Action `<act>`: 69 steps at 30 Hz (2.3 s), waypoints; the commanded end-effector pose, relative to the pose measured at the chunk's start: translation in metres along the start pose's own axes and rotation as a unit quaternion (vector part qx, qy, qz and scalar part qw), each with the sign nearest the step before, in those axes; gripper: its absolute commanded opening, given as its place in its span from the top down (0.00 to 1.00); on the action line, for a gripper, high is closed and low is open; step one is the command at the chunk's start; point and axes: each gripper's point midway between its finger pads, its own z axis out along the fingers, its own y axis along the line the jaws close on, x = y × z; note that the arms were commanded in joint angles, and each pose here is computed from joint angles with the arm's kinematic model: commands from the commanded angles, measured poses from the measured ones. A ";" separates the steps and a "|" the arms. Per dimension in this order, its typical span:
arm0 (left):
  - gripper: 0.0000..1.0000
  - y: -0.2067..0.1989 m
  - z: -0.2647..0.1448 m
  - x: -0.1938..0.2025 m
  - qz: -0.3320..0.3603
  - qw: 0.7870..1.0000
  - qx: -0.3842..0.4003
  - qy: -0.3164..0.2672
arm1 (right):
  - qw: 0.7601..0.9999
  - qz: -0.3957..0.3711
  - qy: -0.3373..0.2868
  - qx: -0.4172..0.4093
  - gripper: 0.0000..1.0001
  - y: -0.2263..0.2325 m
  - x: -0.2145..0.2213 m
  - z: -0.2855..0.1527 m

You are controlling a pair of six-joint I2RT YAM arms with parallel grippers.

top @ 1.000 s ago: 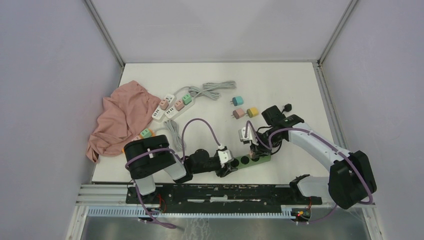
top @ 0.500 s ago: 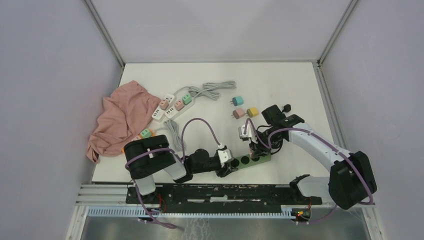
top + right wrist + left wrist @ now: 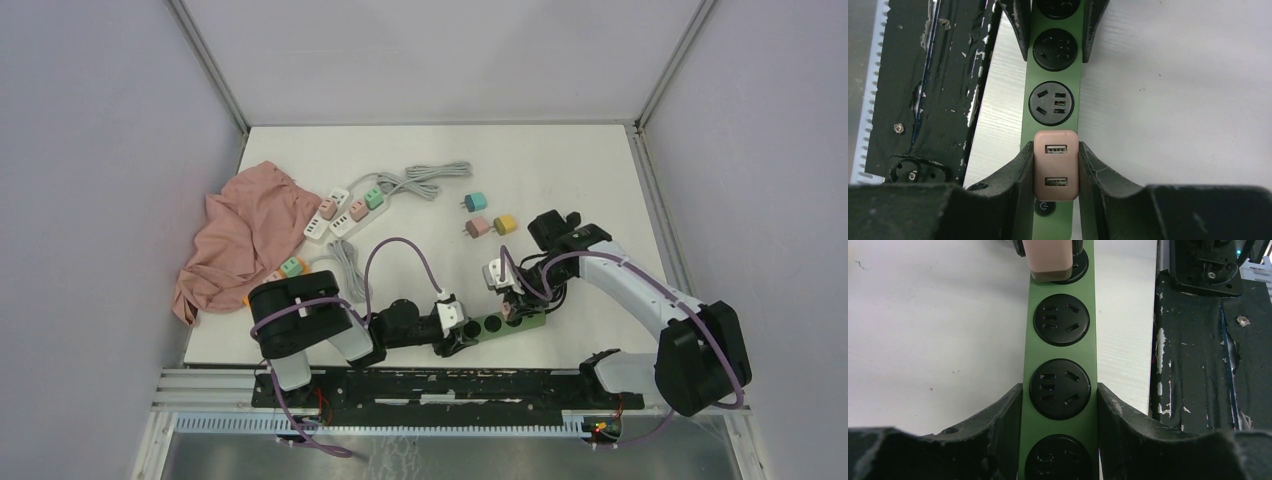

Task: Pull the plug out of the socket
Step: Remove the plug from the socket.

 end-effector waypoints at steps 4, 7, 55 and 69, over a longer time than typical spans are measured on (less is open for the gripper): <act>0.97 0.007 -0.002 0.031 -0.022 0.998 -0.022 0.052 | 0.994 0.023 -0.101 -0.030 1.00 0.004 -0.058 0.015; 0.97 0.007 -0.001 0.032 -0.024 0.998 -0.021 0.053 | 0.993 0.063 -0.095 0.039 1.00 -0.028 -0.059 0.016; 0.97 0.007 -0.006 0.034 -0.020 0.998 -0.024 0.059 | 0.987 0.115 -0.089 0.065 1.00 -0.045 -0.044 -0.013; 0.97 0.006 -0.003 0.034 -0.022 0.998 -0.018 0.060 | 0.997 -0.002 -0.081 0.007 1.00 -0.010 -0.044 0.008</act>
